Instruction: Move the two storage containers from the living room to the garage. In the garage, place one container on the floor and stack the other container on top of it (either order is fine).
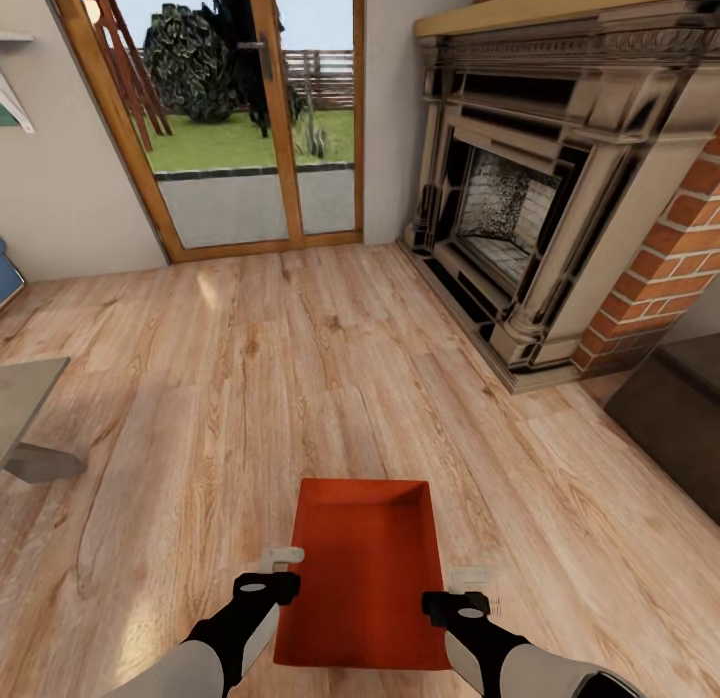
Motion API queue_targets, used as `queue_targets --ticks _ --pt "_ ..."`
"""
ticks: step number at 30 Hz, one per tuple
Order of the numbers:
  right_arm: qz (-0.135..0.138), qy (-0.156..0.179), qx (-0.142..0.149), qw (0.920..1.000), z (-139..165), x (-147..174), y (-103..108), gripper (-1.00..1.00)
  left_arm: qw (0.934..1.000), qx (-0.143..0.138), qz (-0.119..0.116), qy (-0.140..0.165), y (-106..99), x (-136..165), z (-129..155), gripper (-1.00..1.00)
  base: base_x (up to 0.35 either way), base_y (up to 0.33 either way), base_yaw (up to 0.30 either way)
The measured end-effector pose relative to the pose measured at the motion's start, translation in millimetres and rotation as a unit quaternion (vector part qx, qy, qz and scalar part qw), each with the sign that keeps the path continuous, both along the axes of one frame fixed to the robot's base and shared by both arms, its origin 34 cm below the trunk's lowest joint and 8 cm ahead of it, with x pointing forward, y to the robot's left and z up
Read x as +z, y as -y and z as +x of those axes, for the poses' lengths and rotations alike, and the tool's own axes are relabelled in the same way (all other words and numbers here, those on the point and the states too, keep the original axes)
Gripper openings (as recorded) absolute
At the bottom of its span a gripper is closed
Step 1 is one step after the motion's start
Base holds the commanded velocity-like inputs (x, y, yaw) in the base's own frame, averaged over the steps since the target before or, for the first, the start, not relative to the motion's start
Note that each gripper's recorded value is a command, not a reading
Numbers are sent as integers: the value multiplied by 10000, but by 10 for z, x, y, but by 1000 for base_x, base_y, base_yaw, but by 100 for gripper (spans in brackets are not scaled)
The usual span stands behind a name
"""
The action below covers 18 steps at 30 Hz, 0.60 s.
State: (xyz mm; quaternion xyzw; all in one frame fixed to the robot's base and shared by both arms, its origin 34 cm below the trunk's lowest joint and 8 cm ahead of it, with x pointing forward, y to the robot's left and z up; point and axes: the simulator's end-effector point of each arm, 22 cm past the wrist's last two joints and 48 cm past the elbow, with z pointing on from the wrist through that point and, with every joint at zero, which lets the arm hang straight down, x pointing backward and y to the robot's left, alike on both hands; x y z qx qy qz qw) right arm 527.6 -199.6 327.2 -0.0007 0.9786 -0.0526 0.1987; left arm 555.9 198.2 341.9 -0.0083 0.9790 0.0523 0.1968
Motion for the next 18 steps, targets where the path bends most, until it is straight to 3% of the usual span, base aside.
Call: queue_targets --ticks 18 --pt "-11 4 -1 10000 5 1 16 100 9999 -23 53 88 42 47 73 100 0 0 0"
